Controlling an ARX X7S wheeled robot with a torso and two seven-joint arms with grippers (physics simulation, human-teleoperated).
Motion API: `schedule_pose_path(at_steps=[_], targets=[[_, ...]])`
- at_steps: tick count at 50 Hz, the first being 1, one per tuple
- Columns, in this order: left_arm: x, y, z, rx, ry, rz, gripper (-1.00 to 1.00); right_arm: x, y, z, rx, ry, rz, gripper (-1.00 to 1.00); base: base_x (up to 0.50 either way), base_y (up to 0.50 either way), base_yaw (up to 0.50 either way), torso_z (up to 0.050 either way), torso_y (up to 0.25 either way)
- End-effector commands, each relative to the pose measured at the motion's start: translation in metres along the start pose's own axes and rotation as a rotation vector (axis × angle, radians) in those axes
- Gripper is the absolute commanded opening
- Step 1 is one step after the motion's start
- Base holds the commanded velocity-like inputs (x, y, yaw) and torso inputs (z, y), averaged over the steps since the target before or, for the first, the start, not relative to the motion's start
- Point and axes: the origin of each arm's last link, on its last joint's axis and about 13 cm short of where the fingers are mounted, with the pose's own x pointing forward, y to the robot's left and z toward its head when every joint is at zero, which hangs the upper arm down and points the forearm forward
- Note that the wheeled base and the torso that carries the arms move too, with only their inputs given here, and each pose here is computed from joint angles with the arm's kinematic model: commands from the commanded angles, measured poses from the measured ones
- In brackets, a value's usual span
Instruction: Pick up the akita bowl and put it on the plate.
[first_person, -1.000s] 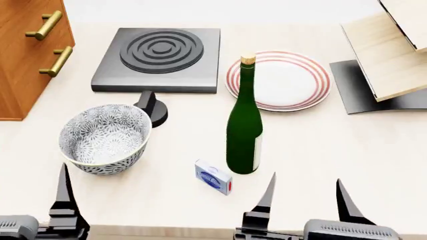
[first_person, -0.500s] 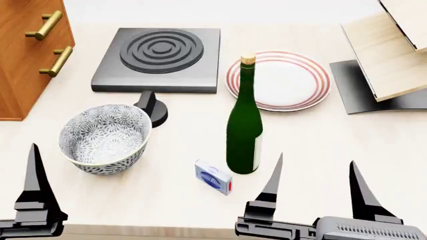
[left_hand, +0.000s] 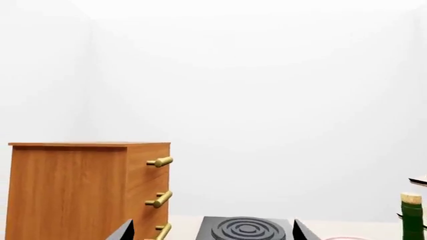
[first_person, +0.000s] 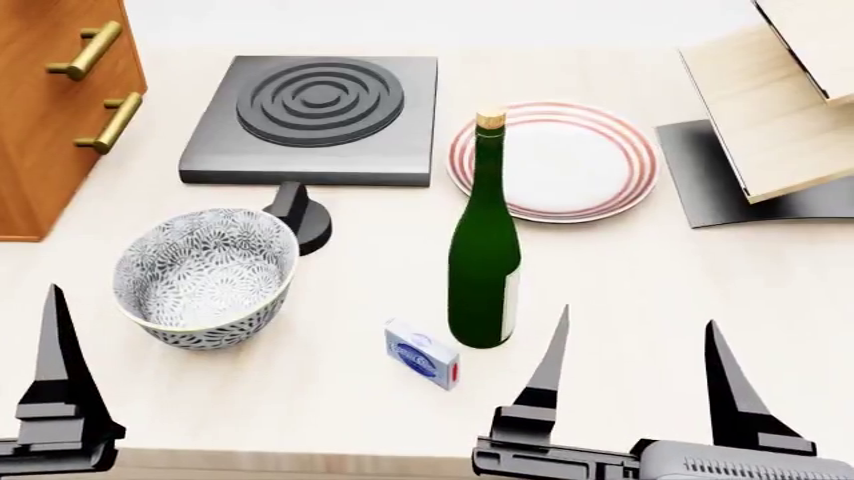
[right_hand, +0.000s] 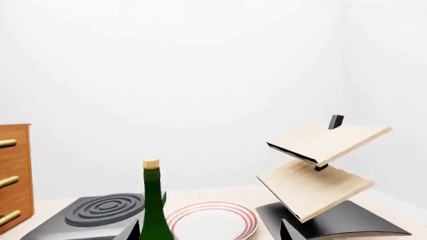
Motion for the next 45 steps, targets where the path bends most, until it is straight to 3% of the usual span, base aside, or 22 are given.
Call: schedule_pose_path(at_steps=[1,41,45], targets=[[0.0009,0.0007,-0.0026,-0.001,0.006,0.008,1.0,-0.0004,0.0003,-0.0033,0.007,0.012,0.006,1.0,0.0,-0.14,0.0,0.0,0.0],[0.0006,0.0014,-0.0076,-0.01,0.017,0.008,1.0,-0.0009,0.003,-0.006,0.004,0.024,0.019,1.0,0.0,-0.24,0.0,0.0,0.0],[0.0005,0.0018,-0.0072,-0.015,0.018,0.009,1.0,-0.0013,0.0044,-0.0067,-0.031,0.01,0.005,1.0,0.0,-0.03,0.0,0.0,0.0]])
